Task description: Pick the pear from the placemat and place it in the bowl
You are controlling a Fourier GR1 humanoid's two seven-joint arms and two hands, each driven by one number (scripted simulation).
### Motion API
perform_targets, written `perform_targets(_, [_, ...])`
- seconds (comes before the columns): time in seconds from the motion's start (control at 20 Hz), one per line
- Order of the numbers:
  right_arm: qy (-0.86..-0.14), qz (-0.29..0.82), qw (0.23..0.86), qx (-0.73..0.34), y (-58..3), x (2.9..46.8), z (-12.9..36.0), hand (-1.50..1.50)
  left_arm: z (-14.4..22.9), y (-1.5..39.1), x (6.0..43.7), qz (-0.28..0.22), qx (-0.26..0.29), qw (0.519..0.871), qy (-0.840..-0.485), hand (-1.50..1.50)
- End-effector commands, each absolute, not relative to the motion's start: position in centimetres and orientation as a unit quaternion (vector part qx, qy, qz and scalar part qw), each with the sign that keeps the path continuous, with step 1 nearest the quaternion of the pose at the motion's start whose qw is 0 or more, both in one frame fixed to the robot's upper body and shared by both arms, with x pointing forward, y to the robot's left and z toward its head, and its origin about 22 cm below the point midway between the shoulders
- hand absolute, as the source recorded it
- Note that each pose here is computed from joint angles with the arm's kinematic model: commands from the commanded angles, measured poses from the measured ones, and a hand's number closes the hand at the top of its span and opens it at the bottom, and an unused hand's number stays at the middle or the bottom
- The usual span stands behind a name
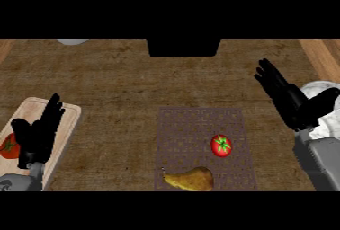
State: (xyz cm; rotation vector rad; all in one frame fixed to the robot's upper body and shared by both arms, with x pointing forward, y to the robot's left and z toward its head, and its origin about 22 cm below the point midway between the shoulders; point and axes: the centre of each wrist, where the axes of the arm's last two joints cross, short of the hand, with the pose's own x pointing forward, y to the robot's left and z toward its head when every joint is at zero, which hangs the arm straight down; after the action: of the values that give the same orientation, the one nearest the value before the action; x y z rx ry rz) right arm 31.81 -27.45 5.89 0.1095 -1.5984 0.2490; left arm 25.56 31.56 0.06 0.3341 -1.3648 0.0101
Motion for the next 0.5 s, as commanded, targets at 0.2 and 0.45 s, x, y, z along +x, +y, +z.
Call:
perform_targets(0.2, [-0.679,0.557,0.449,0.163,-17.7,29.1,9.8,1.50,2.4,26.7,27.8,-0.051,0.073,0.714,-0.694,0.00])
perform_targets(0.45, [-0.785,0.535,0.201,0.241,-13.6,25.2,11.7,-1.50,1.9,23.9,27.3,-0.042,0.025,0.708,-0.704,0.00])
